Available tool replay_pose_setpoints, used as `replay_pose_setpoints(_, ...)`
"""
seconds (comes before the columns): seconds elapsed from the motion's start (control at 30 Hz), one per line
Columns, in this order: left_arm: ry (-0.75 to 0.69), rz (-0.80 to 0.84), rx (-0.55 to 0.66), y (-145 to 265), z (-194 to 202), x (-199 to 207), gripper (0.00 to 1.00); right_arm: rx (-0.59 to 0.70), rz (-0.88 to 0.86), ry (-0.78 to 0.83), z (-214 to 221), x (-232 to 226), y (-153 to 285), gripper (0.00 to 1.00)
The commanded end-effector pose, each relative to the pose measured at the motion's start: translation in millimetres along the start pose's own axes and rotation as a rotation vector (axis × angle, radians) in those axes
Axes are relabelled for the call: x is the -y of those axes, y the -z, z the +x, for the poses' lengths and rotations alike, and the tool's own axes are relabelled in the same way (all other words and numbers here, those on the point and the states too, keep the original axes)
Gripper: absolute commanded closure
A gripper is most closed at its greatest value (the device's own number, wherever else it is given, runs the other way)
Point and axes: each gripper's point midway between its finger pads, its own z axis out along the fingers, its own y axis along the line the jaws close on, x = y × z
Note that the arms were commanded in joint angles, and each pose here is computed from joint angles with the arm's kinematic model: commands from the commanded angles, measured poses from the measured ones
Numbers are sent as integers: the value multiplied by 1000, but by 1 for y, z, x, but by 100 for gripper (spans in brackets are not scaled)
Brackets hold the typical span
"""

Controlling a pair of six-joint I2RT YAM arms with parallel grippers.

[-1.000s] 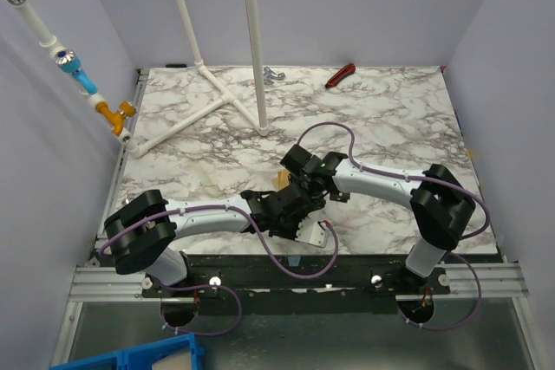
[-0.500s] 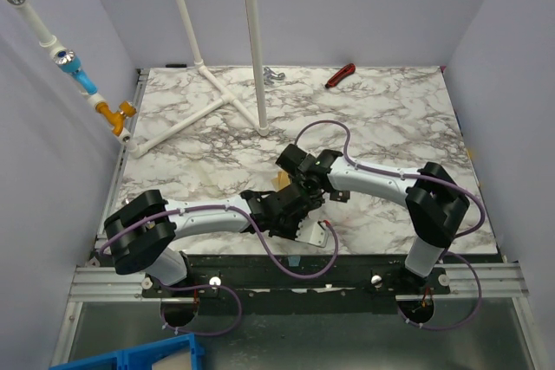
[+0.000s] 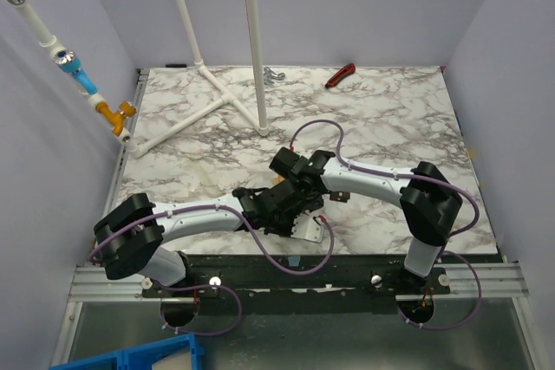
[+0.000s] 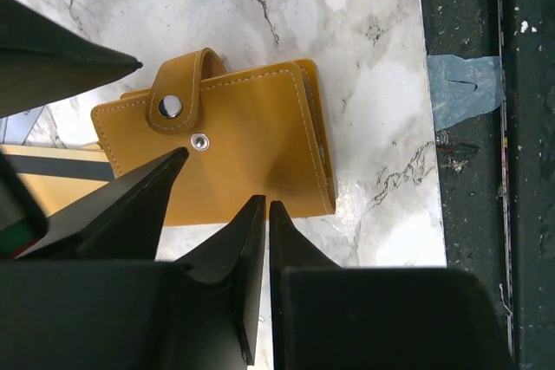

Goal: Put the credit cards into the card holder
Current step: Close the card holder at the center of the board.

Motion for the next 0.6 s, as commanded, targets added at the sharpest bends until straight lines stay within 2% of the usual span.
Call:
replay_pose_setpoints(0.0,8,-20,56,12,-12,-6,92,13,60,9,5,-2,-5,56)
replay_pose_setpoints(0.23,-7,13,35,2,-2,4,92,11,85,-17,10,5,-10,65)
replay_pose_setpoints(0.57,-76,-47,-63,-11,20,-7,91,25,114,-33,8,11,-7,75)
